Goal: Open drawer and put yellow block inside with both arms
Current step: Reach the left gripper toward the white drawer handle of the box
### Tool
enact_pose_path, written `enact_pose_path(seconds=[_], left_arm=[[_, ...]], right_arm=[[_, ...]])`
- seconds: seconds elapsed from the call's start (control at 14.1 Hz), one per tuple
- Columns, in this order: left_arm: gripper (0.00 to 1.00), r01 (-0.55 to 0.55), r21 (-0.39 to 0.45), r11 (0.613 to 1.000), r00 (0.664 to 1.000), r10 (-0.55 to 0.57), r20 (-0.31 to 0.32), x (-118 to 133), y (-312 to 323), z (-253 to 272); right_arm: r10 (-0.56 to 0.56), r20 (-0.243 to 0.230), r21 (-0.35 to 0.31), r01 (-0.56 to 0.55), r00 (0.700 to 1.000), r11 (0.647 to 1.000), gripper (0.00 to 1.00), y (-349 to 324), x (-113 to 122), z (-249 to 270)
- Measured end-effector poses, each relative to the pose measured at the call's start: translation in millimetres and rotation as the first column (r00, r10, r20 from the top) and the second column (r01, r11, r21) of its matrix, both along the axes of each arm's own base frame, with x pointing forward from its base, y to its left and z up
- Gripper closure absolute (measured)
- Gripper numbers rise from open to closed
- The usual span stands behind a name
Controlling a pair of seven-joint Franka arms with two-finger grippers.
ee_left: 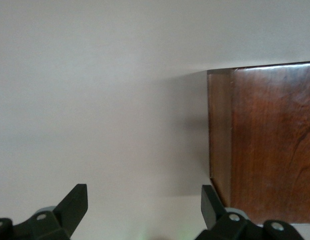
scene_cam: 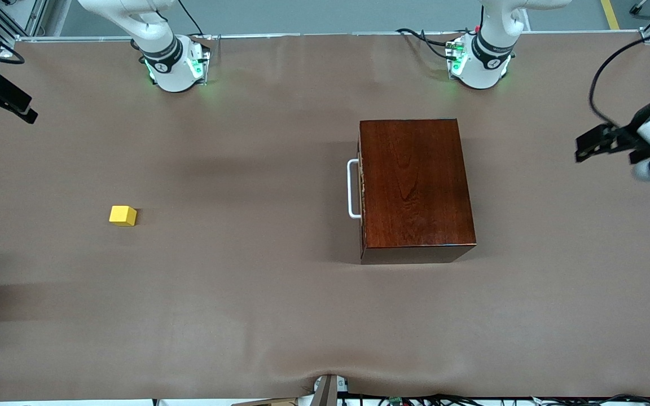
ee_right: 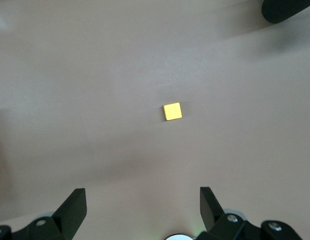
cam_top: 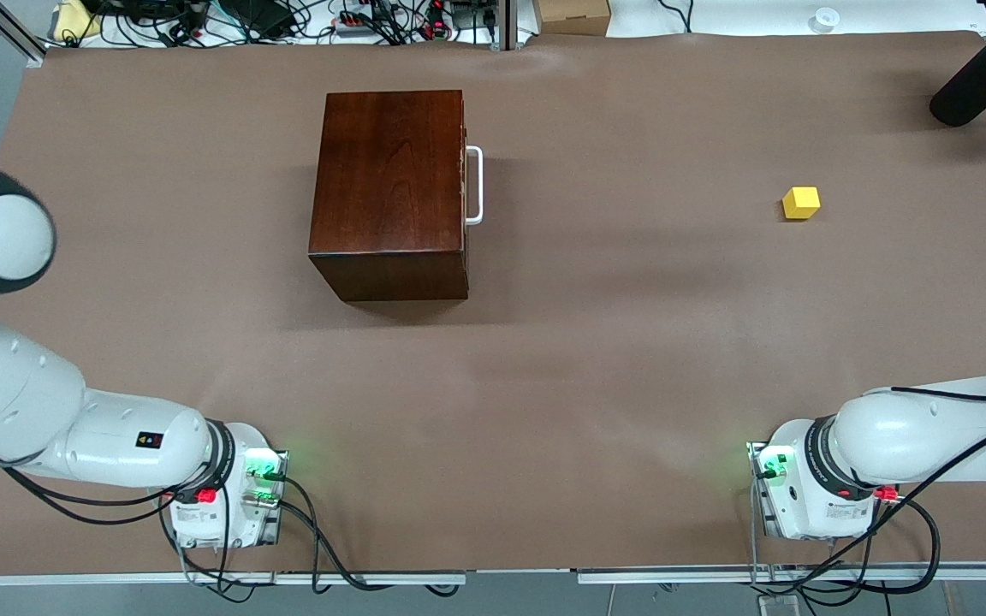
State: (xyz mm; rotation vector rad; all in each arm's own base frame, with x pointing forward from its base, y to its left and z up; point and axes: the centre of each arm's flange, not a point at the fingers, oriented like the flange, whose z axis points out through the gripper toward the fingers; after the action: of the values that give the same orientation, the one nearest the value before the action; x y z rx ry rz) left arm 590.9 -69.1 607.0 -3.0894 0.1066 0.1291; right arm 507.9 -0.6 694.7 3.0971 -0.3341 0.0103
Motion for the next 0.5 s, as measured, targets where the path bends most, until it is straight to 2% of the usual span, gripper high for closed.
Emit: enact_pose_path(seconds=[0.21, 0.5], left_arm=[[0.00, -0.042, 0.064, 0.997, 0.999, 0.042, -0.010, 6.1, -111.0, -39.4], [0.00, -0.126, 0.076, 0.989, 0.990, 0.121, 0.065, -20.8, -253.0, -77.5]], right_arm=[[-0.009, 0.000, 0.000, 0.009, 1.000, 1.000, 0.00, -4.8, 0.0, 0.0], [-0.018, 0.000, 0.000, 0.018, 1.000, 1.000, 0.00, -9.3, -0.1, -0.1]])
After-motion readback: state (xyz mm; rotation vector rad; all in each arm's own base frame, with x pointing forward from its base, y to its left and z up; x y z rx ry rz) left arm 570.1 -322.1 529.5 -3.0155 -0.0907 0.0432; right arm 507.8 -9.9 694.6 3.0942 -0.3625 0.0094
